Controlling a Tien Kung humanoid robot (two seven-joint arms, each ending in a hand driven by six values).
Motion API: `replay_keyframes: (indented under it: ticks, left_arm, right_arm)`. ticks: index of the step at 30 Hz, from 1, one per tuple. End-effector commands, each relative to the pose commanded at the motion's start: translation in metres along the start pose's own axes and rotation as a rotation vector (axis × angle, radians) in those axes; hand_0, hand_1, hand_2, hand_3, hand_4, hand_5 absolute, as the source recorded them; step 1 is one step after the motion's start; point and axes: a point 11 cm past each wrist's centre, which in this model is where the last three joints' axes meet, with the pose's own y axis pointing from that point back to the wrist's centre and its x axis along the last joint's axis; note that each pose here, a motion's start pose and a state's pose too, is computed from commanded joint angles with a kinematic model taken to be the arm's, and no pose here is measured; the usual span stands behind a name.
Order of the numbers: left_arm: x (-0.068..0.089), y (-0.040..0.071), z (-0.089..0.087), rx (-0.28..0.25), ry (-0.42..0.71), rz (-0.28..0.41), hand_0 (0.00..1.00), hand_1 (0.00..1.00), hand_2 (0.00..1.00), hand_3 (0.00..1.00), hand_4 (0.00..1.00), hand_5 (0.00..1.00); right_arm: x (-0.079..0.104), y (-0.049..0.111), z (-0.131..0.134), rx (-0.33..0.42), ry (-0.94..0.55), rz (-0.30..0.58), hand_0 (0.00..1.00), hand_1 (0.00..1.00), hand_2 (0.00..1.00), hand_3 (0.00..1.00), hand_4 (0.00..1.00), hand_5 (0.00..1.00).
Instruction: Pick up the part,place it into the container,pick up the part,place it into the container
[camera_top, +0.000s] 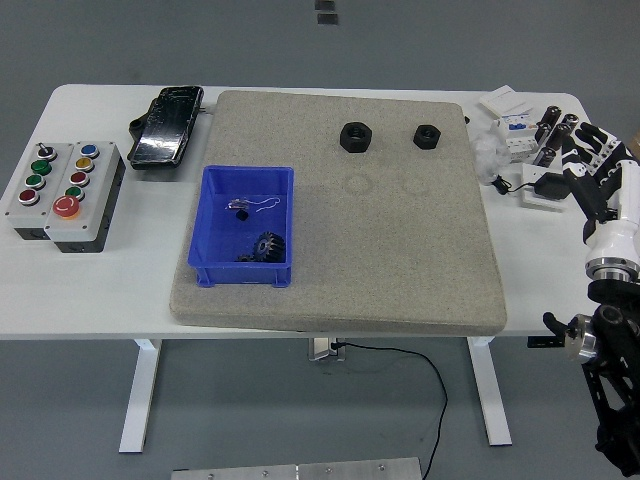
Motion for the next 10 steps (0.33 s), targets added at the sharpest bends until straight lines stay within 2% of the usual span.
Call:
replay_keyframes:
  ticks: [10]
  left_arm:
    - [-0.0072,0.0009,0.0038,0.0,-0.004,0.006,0.668,0.635,0.549,0.599,0.697,0.358]
  right_arm:
    - [0.0094,-0.0029,-0.0066,0.011,0.016,0.018,0.684,0.704,0.734,0.684,0.771,0.322]
